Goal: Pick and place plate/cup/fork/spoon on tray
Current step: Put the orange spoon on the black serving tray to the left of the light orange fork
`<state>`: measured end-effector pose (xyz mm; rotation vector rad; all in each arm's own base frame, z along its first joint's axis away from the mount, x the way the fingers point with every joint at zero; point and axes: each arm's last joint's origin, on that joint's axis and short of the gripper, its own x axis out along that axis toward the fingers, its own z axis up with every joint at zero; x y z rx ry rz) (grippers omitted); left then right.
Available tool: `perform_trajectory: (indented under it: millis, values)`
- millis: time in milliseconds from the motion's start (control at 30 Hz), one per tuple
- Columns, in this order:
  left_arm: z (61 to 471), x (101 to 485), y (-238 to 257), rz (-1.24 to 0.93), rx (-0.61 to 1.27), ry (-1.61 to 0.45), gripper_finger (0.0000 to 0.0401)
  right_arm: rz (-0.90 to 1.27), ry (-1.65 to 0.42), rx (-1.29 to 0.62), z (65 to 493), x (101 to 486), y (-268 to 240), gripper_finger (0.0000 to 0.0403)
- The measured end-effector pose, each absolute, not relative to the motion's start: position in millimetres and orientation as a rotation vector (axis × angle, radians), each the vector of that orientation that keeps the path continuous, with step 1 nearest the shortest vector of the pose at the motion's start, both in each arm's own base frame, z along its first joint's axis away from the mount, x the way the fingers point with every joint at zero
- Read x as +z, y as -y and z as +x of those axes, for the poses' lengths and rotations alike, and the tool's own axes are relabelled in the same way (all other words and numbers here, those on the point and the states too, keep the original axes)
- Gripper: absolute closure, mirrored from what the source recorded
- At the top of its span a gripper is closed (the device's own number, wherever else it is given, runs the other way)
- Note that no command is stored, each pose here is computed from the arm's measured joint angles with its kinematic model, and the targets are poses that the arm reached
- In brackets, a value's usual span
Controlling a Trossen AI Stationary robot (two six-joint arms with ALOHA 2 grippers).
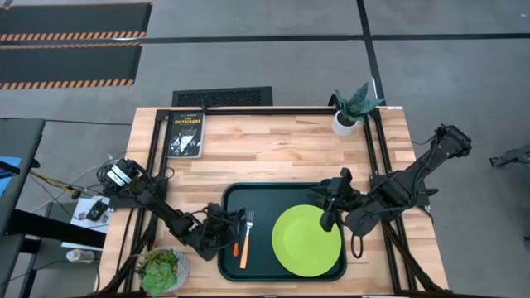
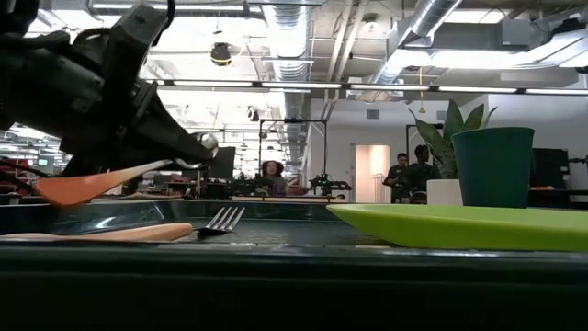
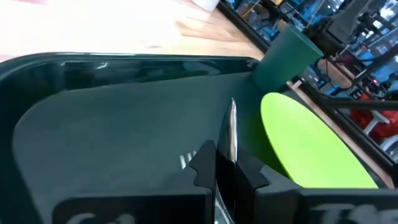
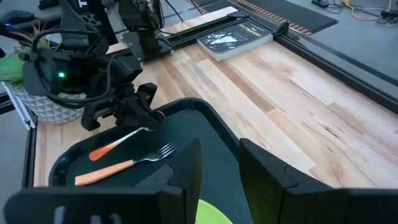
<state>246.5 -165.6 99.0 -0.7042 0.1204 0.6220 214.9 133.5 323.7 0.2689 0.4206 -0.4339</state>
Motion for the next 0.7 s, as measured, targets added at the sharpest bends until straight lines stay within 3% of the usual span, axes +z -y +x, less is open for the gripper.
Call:
perform_trajectory:
  millis: [200, 700]
  values:
    - [252, 105, 173, -0.623, 0.621, -0.155, 0.0399, 0.269, -0.421, -0.434, 215, 324, -133, 0.0274]
    - [251, 102, 185, -0.651, 0.641, -0.126, 0.0399, 0.263, -0.42, -0.446, 216, 324, -131, 0.0274]
